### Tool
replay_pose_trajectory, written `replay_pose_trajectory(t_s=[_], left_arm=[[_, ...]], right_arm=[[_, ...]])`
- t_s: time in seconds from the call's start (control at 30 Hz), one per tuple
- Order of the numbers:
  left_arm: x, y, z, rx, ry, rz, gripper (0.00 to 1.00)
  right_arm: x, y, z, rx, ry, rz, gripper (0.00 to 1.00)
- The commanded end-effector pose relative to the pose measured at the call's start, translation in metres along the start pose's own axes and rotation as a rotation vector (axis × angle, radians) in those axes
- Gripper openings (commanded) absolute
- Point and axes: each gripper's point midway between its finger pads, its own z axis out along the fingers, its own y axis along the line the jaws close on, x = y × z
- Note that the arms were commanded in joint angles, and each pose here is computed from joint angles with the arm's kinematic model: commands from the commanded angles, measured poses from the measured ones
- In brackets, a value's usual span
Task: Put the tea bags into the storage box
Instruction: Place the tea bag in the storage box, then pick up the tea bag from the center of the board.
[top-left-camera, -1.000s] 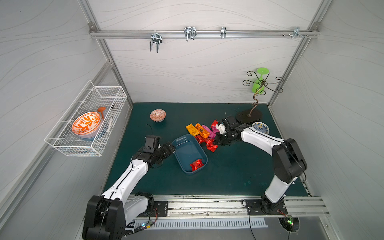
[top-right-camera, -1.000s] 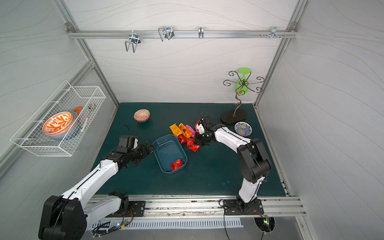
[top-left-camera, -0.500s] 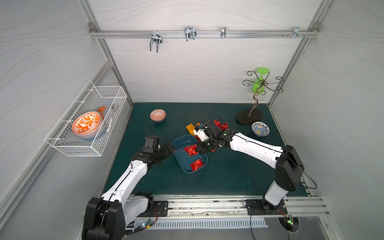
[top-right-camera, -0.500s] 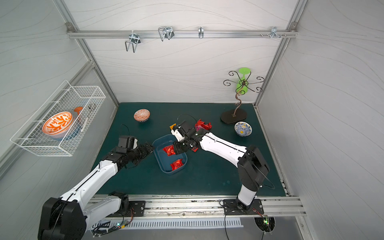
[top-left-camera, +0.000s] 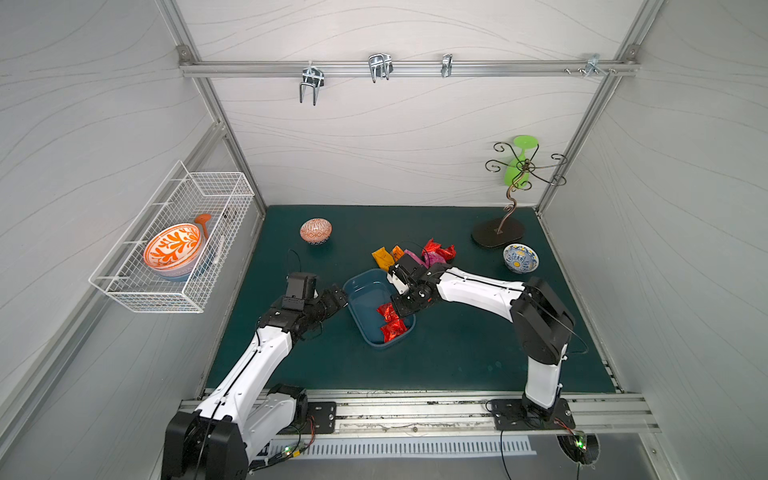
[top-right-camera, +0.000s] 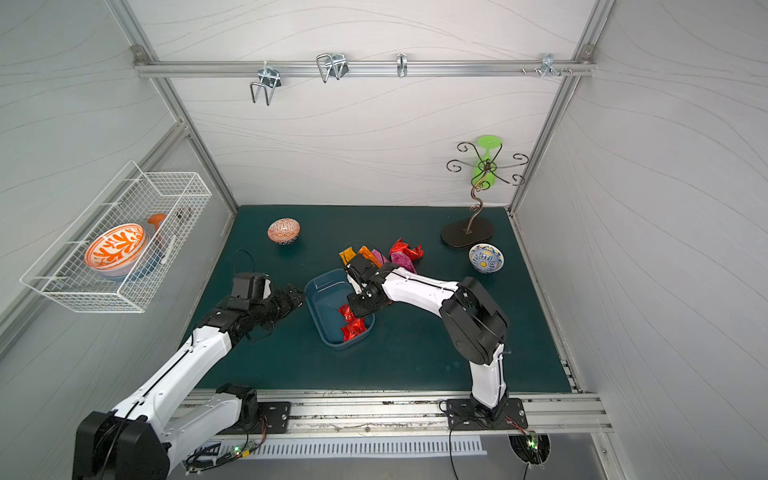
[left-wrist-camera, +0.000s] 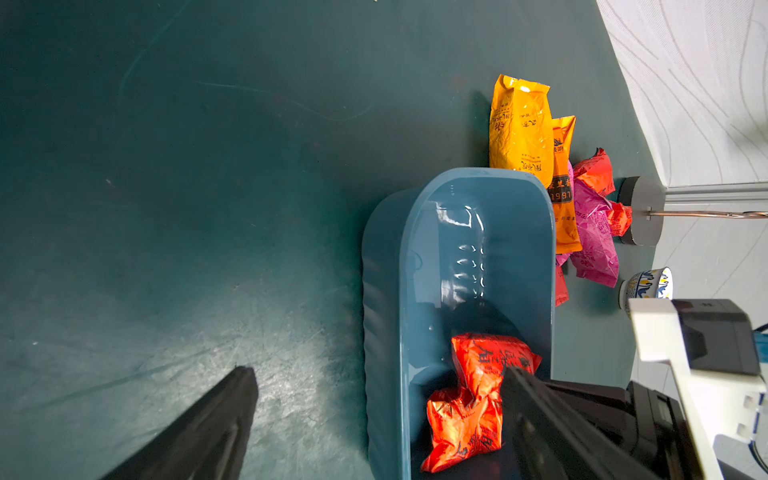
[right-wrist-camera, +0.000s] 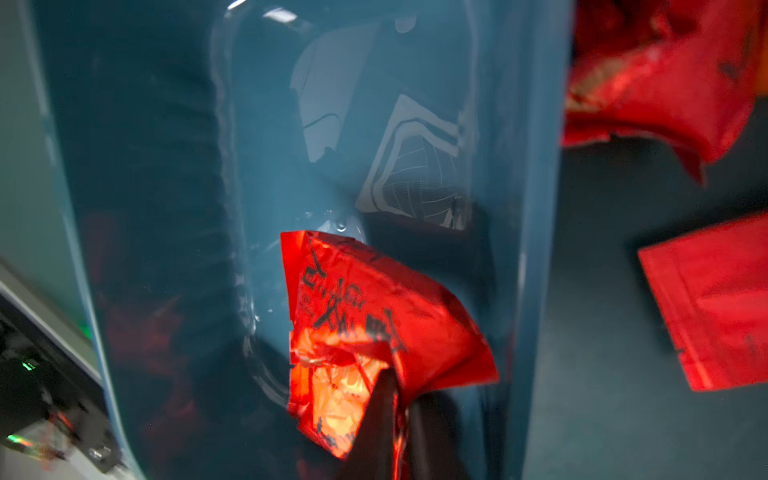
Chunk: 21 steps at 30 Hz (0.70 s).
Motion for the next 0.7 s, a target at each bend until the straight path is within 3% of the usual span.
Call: replay_pose_trajectory(t_s=[0.0, 0.1, 0.3, 0.5, 0.67], left_arm=[[-0.002, -0.003, 0.000, 0.002, 0.000, 0.010, 0.96], [-0.002, -0.004, 0.001, 0.004, 0.004, 0.010, 0.96], [-0.003, -0.005, 0.000, 0.007, 0.001, 0.014, 0.96], [-0.003, -0.008, 0.000, 0.015, 0.003, 0.016, 0.96], [-0.001, -0.007, 0.002, 0.019, 0.013, 0.008, 0.96]], right_arm=[[-0.002, 0.006, -0.007, -0.002, 0.005, -0.018, 0.28], [-0.010, 0.017, -0.025, -0.058, -0.034, -0.015, 0.39], [-0.036, 0.009, -0.081, -0.128, -0.171, 0.066, 0.48], [-0.044, -0.058, -0.117, -0.108, -0.285, 0.260, 0.57], [-0.031, -0.121, -0.112, -0.093, -0.297, 0.468, 0.59]])
